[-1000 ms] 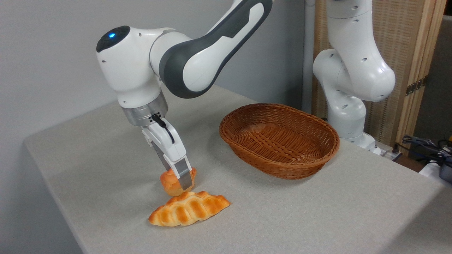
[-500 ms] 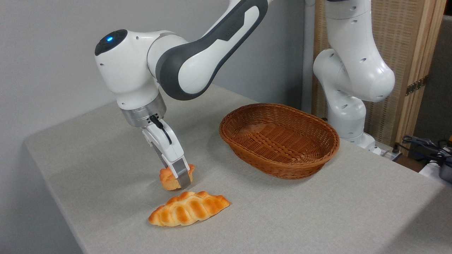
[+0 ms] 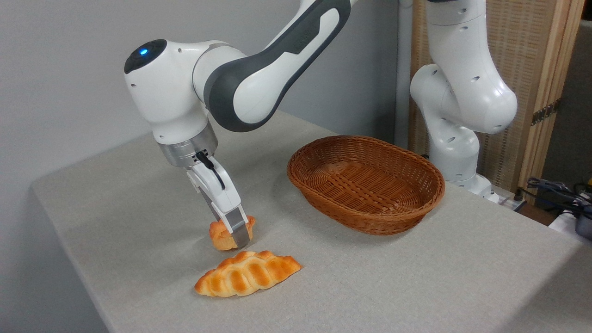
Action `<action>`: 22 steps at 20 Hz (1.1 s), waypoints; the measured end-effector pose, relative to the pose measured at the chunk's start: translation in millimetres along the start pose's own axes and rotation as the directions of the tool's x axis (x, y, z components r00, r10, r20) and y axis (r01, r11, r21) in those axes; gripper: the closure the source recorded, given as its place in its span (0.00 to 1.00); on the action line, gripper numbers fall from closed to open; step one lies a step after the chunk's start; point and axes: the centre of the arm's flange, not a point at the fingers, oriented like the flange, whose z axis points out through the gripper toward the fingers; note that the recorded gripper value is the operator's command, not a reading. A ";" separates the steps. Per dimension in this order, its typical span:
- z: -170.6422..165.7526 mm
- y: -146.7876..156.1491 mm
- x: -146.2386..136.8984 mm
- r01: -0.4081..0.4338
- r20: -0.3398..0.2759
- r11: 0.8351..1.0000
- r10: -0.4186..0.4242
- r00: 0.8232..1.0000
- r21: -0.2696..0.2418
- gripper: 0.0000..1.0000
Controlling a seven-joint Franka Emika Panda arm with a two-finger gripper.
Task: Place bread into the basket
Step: 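Close the gripper on the small orange bread roll, then lift the orange roll and carry it over the wicker basket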
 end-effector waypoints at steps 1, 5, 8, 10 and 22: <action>0.0 0.0 0.0 0.000 0.000 1.000 0.000 1.000 0.000 0.55; -0.4 -0.2 0.0 -0.002 -0.001 1.000 0.002 1.000 0.001 0.54; -1.4 -0.6 -0.1 -0.001 -0.002 1.000 0.001 1.000 0.002 0.54; -4.5 -0.7 0.1 -0.002 -0.007 1.000 0.002 1.000 0.006 0.54; -84.3 29.3 -26.4 -0.008 -0.058 0.999 0.011 0.998 0.053 0.51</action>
